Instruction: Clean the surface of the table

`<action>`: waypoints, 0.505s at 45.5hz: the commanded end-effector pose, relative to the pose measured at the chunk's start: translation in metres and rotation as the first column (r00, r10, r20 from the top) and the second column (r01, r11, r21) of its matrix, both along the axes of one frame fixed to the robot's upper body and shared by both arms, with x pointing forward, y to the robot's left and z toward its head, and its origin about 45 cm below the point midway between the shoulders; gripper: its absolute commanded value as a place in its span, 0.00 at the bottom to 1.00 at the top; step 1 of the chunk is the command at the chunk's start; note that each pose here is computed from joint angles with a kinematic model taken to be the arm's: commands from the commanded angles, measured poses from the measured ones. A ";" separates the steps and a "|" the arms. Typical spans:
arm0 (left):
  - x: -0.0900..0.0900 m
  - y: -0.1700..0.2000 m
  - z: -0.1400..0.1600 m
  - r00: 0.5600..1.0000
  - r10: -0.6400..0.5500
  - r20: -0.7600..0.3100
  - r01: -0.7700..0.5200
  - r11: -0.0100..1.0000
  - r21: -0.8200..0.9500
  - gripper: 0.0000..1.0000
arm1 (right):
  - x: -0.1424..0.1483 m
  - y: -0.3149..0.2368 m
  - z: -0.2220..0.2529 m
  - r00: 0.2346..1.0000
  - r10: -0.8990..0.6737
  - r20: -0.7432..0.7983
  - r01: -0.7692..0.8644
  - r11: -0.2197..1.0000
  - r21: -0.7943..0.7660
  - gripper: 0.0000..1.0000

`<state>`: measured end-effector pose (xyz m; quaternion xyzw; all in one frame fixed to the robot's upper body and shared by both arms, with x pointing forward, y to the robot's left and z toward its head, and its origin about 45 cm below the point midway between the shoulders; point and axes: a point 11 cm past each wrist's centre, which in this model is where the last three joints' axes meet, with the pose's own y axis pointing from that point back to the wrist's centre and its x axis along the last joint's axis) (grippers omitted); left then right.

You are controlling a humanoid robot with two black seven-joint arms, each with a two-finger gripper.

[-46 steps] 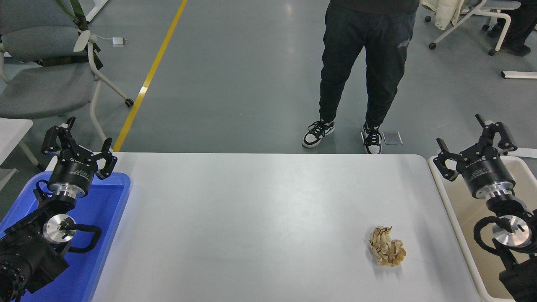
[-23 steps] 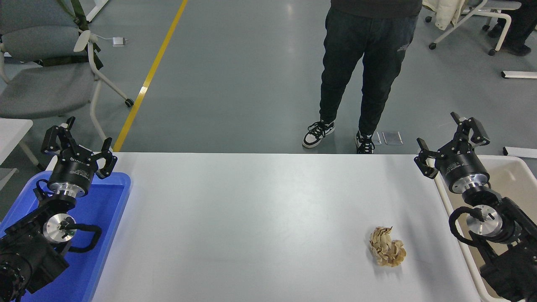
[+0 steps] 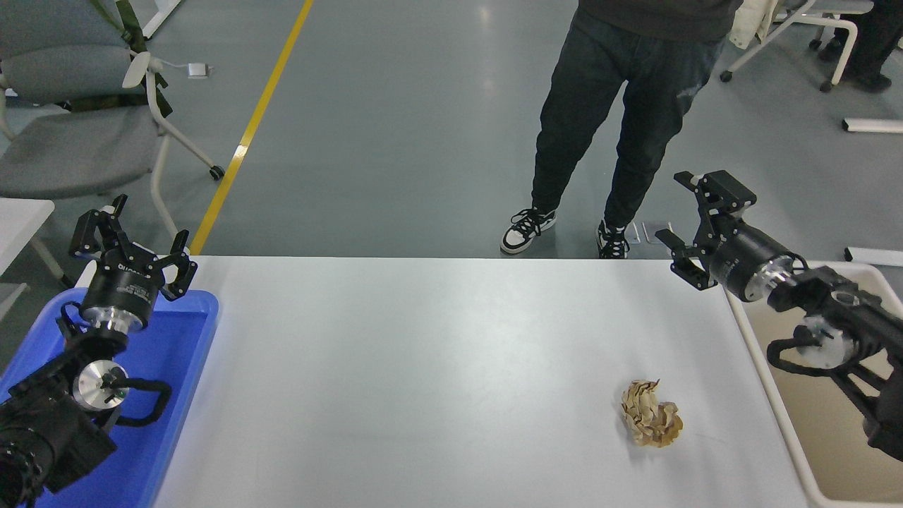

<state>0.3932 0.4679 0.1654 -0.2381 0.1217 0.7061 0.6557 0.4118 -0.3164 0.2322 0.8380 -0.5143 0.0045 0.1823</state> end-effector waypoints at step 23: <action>0.001 -0.001 0.001 1.000 -0.002 0.002 0.002 1.000 -0.001 1.00 | -0.064 0.033 -0.049 0.837 0.340 -0.428 -0.546 0.482 -0.685 1.00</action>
